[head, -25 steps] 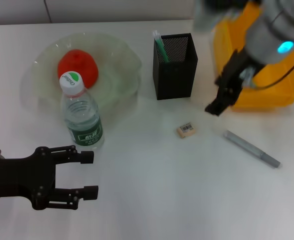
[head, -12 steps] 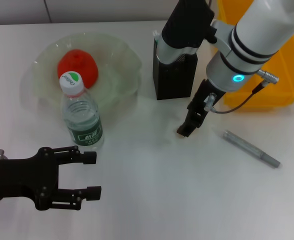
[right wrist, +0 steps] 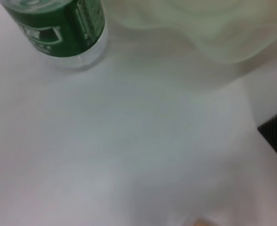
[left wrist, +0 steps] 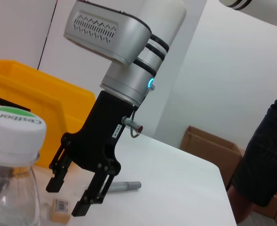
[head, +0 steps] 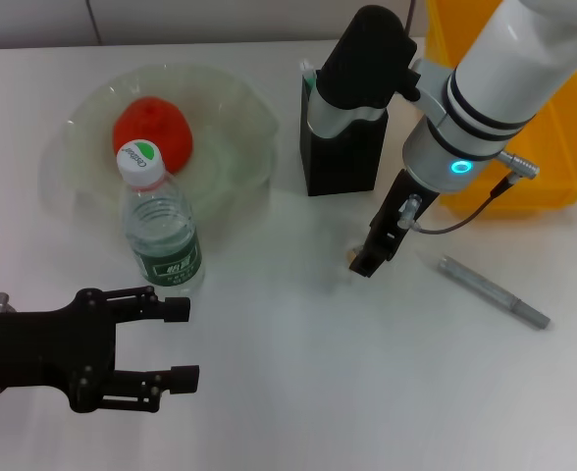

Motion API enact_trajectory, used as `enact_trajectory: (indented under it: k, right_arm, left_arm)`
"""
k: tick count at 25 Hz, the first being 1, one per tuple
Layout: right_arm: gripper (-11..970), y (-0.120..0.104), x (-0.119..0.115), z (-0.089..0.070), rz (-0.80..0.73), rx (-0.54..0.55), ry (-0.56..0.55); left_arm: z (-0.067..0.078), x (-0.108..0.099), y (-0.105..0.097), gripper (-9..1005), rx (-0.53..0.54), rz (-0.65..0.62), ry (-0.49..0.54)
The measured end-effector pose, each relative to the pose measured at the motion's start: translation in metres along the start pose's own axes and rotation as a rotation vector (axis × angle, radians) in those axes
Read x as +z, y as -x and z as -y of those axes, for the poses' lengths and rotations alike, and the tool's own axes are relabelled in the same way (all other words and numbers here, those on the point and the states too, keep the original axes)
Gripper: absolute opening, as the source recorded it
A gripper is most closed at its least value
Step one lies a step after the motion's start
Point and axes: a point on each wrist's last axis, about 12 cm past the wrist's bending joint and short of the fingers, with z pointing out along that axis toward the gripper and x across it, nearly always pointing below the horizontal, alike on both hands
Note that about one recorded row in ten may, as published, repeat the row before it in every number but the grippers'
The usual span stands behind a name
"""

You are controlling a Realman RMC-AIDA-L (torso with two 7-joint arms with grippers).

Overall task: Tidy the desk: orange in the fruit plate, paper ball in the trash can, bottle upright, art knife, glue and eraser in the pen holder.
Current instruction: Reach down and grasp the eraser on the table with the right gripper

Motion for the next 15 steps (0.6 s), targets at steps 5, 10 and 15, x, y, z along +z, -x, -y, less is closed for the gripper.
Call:
enact_trajectory:
  k: [5, 10, 15]
  right_arm:
    - [647, -0.0008, 0.0074, -0.0011, -0.013, -0.002, 0.007]
    - [509, 0.0016, 0.0077, -0.0029, -0.009, -0.014, 0.008]
    - [431, 0.0026, 0.0000, -0.0056, 0.008, -0.025, 0.017]
  left_arm:
    - [-0.0001, 0.0000, 0.0002, 836, 0.000, 0.003, 0.002]
    - [0.0004, -0.0009, -0.0002, 836, -0.002, 0.005, 0.003]
    - [0.0011, -0.0024, -0.0016, 836, -0.005, 0.005, 0.007]
